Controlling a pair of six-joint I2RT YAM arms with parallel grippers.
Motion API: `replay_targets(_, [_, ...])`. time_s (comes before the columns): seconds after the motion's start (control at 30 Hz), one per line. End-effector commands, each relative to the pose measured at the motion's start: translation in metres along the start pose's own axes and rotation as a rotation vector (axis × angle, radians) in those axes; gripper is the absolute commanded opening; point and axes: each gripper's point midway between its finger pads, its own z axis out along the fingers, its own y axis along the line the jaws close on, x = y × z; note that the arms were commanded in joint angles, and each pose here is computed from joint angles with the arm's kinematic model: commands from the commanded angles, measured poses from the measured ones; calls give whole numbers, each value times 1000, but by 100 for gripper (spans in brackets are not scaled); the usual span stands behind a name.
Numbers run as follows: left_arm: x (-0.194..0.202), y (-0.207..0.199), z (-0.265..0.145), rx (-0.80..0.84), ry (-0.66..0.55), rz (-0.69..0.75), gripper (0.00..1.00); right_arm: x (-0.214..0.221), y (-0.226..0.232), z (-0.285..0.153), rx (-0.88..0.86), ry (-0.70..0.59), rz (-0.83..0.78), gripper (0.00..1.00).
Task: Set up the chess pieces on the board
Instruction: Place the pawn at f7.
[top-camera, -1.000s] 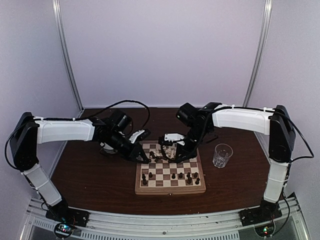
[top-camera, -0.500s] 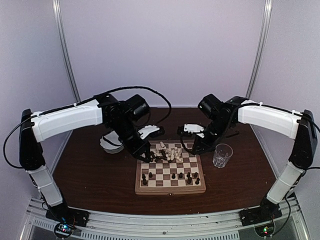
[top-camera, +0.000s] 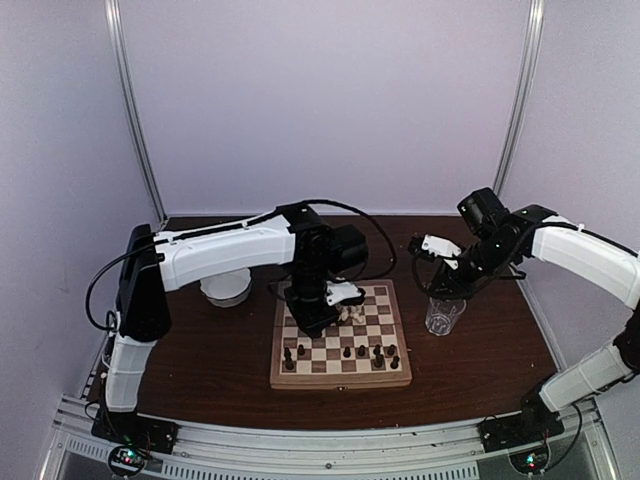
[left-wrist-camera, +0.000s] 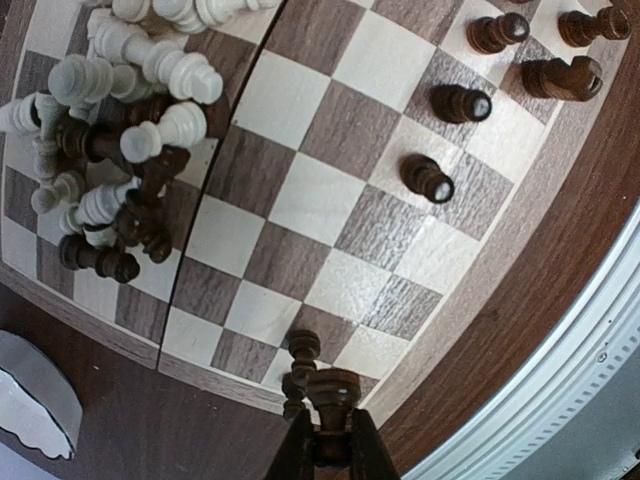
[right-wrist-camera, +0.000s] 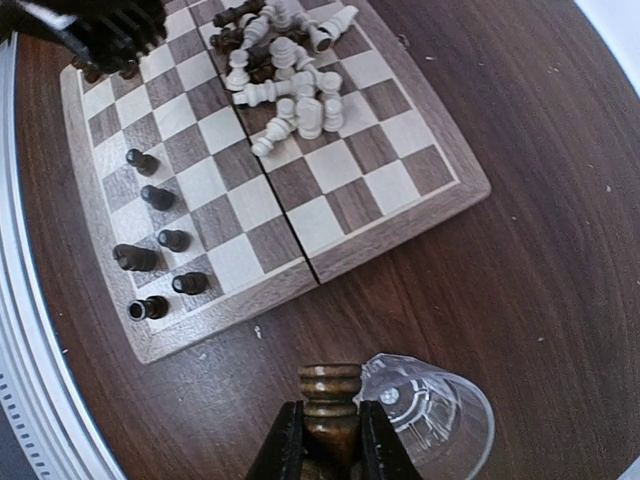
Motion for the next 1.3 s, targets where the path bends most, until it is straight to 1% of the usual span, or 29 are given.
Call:
replay_targets(0.0, [4,7,1,-94,76,67,8,-2,-25,-15,95,-65,48,3])
replay_targets(0.2, [-1,3,14,-129,109,106,8,2,-29,-14,104,-69,61,3])
replay_targets(0.5, [-1,-7,37,-122,164,139,10,3,-30,-12,102,-69,58,4])
replay_targets(0.87, [1,-8,51,-121,199,143,12,4,-29,-11,96,-67,57,4])
replay_targets(1.07, [3,-8,56,-119,212,141,16,4,-28,-11,94,-67,57,4])
replay_targets(1.17, [3,-8,57,-117,211,138,23,4,-28,-10,92,-66,58,4])
replay_targets(1.27, [4,-10,57,-109,215,137,27,5,-29,-10,92,-64,60,4])
